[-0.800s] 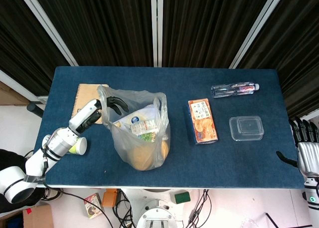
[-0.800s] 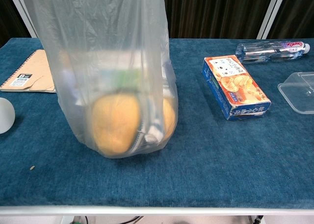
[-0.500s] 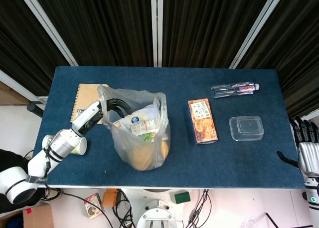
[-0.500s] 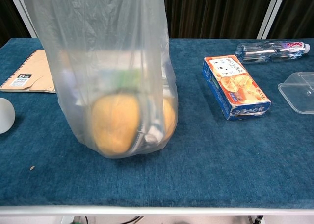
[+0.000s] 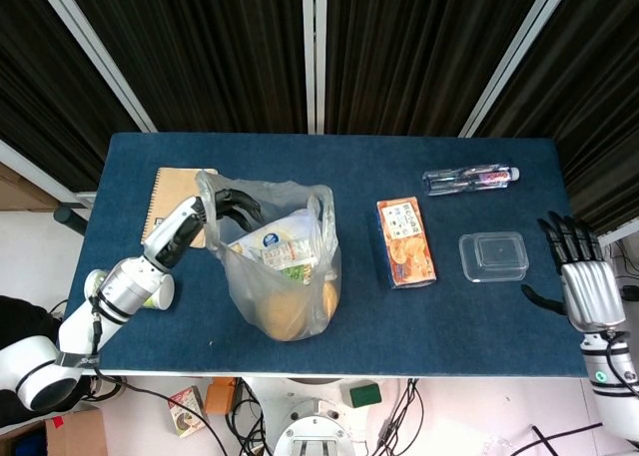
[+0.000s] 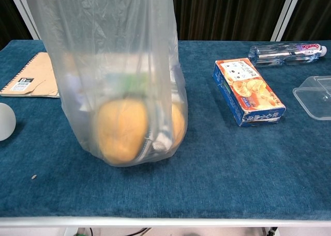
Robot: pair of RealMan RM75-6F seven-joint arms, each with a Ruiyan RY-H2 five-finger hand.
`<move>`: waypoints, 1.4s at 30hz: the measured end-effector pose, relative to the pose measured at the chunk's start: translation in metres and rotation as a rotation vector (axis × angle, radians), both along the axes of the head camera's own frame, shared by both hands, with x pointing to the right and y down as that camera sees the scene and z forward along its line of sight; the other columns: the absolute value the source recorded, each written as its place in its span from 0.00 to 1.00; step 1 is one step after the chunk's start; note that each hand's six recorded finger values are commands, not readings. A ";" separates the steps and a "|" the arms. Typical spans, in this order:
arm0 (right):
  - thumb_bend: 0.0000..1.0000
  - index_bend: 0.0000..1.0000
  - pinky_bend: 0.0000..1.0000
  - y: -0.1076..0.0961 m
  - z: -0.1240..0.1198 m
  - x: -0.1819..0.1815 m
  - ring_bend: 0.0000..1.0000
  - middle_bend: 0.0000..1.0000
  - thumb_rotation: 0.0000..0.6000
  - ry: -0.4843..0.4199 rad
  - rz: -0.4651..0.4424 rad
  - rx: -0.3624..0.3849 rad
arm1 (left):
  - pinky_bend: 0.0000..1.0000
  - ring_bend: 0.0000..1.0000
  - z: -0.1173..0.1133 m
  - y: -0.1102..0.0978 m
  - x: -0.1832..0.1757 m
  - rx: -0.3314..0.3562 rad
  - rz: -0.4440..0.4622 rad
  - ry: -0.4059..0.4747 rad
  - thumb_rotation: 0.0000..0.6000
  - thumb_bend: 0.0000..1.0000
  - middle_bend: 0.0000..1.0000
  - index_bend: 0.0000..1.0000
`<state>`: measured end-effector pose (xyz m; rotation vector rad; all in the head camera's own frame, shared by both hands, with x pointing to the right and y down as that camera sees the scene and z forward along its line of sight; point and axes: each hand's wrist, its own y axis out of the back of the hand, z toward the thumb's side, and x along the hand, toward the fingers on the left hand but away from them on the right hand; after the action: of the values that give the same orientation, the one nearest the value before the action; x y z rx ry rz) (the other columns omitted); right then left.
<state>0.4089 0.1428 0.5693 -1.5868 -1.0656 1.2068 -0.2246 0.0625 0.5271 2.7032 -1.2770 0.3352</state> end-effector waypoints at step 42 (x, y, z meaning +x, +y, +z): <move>0.11 0.00 0.00 -0.118 -0.079 -0.339 0.00 0.00 1.00 -0.504 -0.393 0.158 | 0.40 0.27 0.003 0.010 0.016 -0.153 -0.018 0.081 0.06 0.00 0.36 0.31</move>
<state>0.0699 0.0247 0.4902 -1.9110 -1.0529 0.4582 -0.2084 0.0723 0.5299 2.5497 -1.2010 0.3046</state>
